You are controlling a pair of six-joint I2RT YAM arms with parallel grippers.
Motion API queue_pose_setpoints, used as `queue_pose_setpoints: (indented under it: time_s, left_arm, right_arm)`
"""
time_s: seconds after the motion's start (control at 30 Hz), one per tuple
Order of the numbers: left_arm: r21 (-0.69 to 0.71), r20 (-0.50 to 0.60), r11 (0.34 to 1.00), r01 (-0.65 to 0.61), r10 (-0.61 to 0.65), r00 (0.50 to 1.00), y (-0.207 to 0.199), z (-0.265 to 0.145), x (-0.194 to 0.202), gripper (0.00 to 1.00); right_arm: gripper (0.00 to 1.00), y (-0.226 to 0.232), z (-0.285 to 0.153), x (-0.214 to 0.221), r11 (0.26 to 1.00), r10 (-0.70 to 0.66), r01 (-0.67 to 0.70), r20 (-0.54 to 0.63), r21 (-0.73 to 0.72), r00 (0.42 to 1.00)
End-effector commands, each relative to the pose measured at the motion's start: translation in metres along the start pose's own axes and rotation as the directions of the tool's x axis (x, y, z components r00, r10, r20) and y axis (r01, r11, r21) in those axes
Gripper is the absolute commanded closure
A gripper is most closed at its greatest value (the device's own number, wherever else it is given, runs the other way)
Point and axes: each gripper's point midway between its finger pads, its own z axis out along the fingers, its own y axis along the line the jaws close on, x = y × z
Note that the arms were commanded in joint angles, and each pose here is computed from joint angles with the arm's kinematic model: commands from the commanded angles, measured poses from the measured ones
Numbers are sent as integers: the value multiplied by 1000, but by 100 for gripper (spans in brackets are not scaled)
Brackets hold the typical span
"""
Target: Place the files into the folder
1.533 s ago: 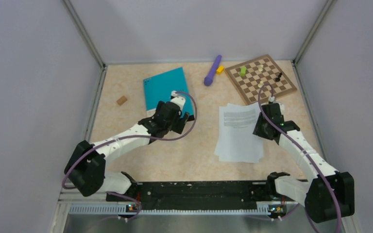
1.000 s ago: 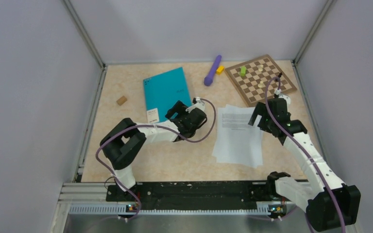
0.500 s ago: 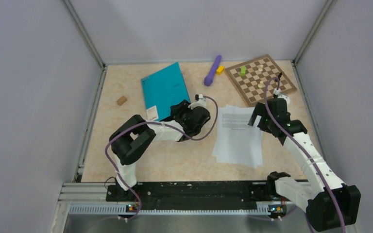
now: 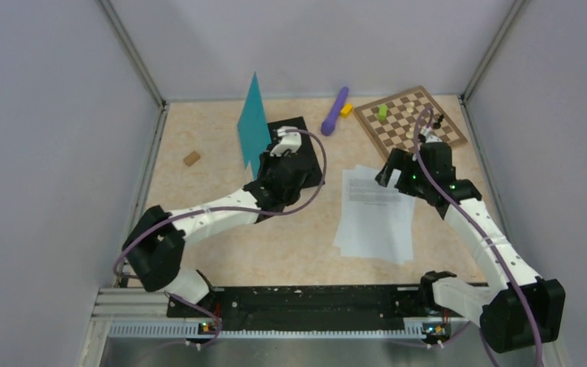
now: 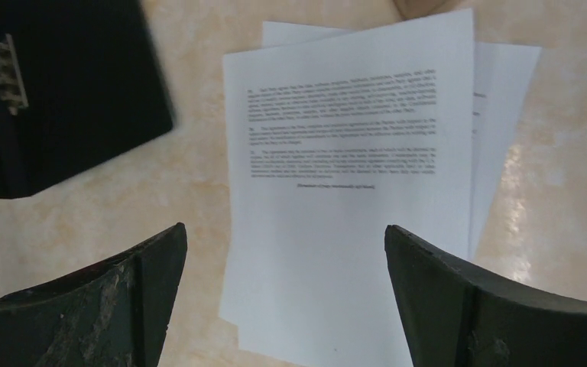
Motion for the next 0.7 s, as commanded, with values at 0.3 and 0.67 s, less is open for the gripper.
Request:
queue_pose_setpoints:
  time_s: [0.3,0.67]
  left_arm:
    - [63,32,833,550,-553,833,98,-53,-11,100]
    - [100,35,763,639,-644,764,125,-66,-20,100]
  right_arm:
    - [1,145,35,30,880,70,-151,-191,-451,979]
    - [1,167,67,55,817,89,-241,-299,-523,950]
